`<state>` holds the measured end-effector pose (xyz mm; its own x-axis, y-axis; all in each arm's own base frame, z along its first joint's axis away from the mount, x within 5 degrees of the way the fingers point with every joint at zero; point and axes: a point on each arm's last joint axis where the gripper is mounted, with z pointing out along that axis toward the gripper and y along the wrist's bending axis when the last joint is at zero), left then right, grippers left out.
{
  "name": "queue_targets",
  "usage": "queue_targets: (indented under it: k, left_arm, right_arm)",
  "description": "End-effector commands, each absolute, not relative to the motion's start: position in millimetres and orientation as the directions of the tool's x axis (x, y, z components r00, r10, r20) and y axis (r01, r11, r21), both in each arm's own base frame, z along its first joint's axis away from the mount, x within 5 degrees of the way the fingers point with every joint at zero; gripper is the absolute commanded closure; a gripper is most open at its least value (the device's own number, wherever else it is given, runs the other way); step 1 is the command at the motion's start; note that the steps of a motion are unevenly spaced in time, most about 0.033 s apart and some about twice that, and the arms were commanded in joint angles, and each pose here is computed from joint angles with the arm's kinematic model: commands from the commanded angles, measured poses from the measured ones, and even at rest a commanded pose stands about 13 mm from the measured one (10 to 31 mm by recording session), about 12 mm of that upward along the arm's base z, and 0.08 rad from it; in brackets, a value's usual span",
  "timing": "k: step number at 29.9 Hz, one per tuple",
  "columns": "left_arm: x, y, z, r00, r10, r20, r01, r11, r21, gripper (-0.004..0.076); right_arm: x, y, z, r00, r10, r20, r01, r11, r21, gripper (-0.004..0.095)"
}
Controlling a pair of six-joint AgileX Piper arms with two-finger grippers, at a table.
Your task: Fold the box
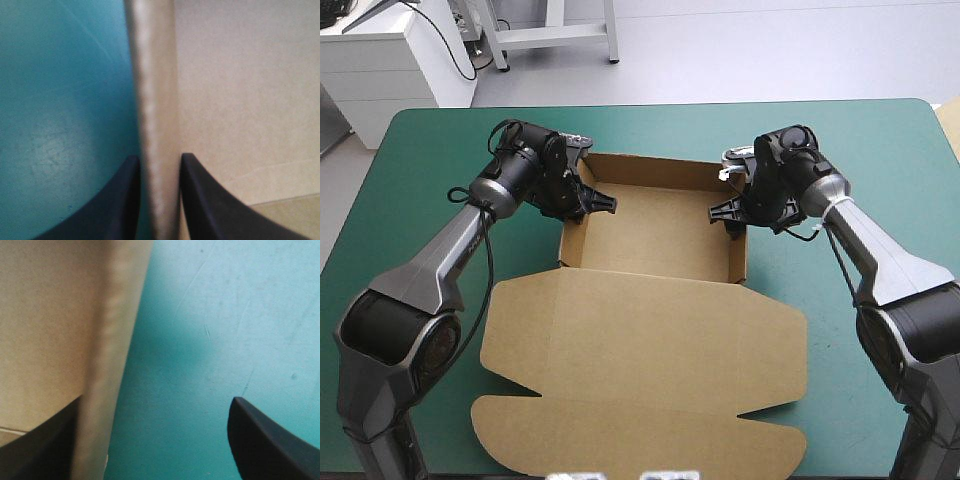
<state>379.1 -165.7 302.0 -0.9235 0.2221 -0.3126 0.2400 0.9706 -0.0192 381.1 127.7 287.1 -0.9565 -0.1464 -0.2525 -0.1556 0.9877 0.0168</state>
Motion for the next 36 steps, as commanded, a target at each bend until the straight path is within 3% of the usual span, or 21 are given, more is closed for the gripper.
queue_targets:
  k: [1, 3, 7, 15, 18, 21, 22, 29, 36]
  left_arm:
    - [372.6, -156.3, 333.7, -0.897, 0.215, -0.385, 0.234, 0.972, -0.003, 0.0366]
    - [372.7, -156.0, 332.8, -0.899, 0.217, -0.380, 0.234, 0.972, 0.001, 0.0315]
    - [373.9, -156.0, 339.7, -0.889, 0.216, -0.403, 0.235, 0.972, 0.003, 0.0305]
    - [372.3, -148.5, 400.3, -0.806, 0.200, -0.557, 0.214, 0.976, 0.040, 0.0310]
    - [361.0, -146.6, 427.3, -0.750, 0.235, -0.618, 0.272, 0.962, 0.035, 0.0410]
    - [346.9, -139.9, 447.3, -0.712, 0.244, -0.658, 0.284, 0.958, 0.047, 0.0680]
    - [341.1, -137.4, 454.0, -0.699, 0.249, -0.671, 0.291, 0.955, 0.052, 0.0725]
    - [285.5, -113.1, 488.1, -0.648, 0.227, -0.727, 0.288, 0.957, 0.042, 0.0725]
    - [234.0, -90.8, 482.8, -0.638, 0.232, -0.734, 0.294, 0.955, 0.047, 0.0725]
  right_arm:
    - [374.2, 120.2, 319.2, -0.941, -0.125, -0.315, -0.143, 0.989, 0.034, 0.0211]
    - [374.0, 120.9, 319.2, -0.942, -0.121, -0.314, -0.142, 0.989, 0.042, 0.0211]
    - [375.4, 121.6, 324.2, -0.935, -0.119, -0.335, -0.143, 0.989, 0.048, 0.0212]
    - [380.9, 123.6, 379.8, -0.863, -0.067, -0.501, -0.132, 0.987, 0.096, 0.0210]
    - [375.9, 124.1, 402.2, -0.835, -0.011, -0.550, -0.113, 0.982, 0.151, 0.0211]
    - [365.5, 127.2, 413.3, -0.833, 0.023, -0.552, -0.121, 0.968, 0.222, 0.0210]
    - [363.3, 127.5, 413.9, -0.837, 0.033, -0.547, -0.116, 0.965, 0.236, 0.0210]
    - [360.3, 126.6, 392.0, -0.878, 0.033, -0.478, -0.087, 0.970, 0.226, 0.0210]
    - [364.9, 126.4, 348.8, -0.907, 0.051, -0.418, -0.040, 0.978, 0.206, 0.0212]
